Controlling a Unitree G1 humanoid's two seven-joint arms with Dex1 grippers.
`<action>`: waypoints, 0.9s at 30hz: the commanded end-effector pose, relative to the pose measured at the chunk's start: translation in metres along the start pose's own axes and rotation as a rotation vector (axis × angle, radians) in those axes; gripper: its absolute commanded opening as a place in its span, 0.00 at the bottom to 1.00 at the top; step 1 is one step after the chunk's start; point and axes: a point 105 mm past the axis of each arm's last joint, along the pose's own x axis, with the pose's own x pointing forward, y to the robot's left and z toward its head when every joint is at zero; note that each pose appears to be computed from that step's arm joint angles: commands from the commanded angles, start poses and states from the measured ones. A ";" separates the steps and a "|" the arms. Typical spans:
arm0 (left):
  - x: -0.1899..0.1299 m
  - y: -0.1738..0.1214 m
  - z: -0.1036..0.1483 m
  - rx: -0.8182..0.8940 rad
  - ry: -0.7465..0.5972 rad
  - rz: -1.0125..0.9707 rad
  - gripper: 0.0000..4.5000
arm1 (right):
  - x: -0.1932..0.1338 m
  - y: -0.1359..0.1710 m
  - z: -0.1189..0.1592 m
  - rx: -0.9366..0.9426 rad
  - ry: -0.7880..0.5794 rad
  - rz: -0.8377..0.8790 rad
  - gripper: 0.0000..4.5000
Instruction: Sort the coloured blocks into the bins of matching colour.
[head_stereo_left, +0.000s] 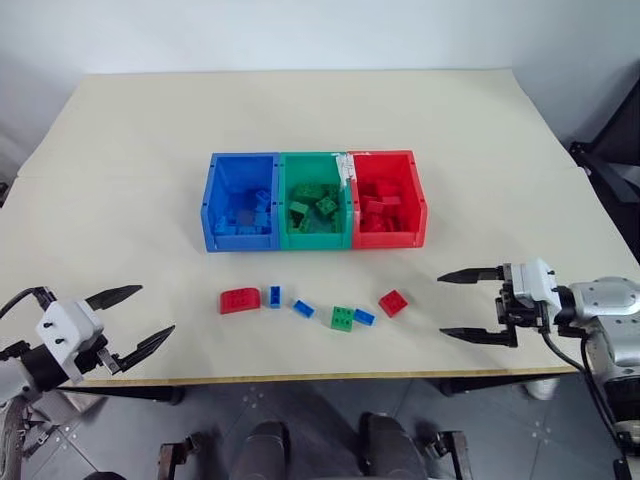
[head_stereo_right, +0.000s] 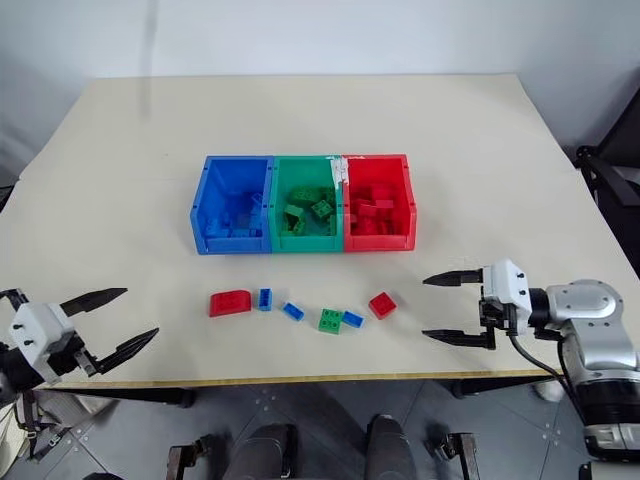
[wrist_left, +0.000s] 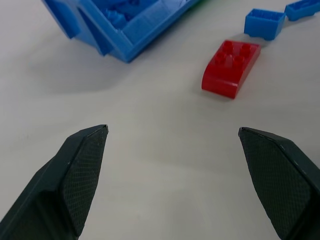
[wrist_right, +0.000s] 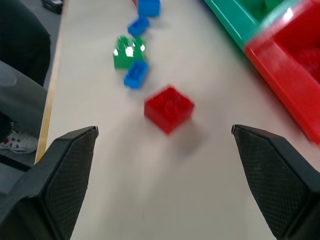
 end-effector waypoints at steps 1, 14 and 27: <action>0.002 0.001 0.001 -0.008 -0.007 -0.011 0.99 | -0.001 0.002 0.007 -0.037 -0.017 0.006 1.00; 0.051 -0.075 0.067 0.021 -0.191 -0.445 0.99 | -0.025 -0.012 -0.010 -0.039 0.156 0.006 1.00; 0.037 -0.071 0.055 -0.004 -0.131 -0.386 1.00 | 0.051 -0.034 -0.009 -0.093 0.172 0.270 0.91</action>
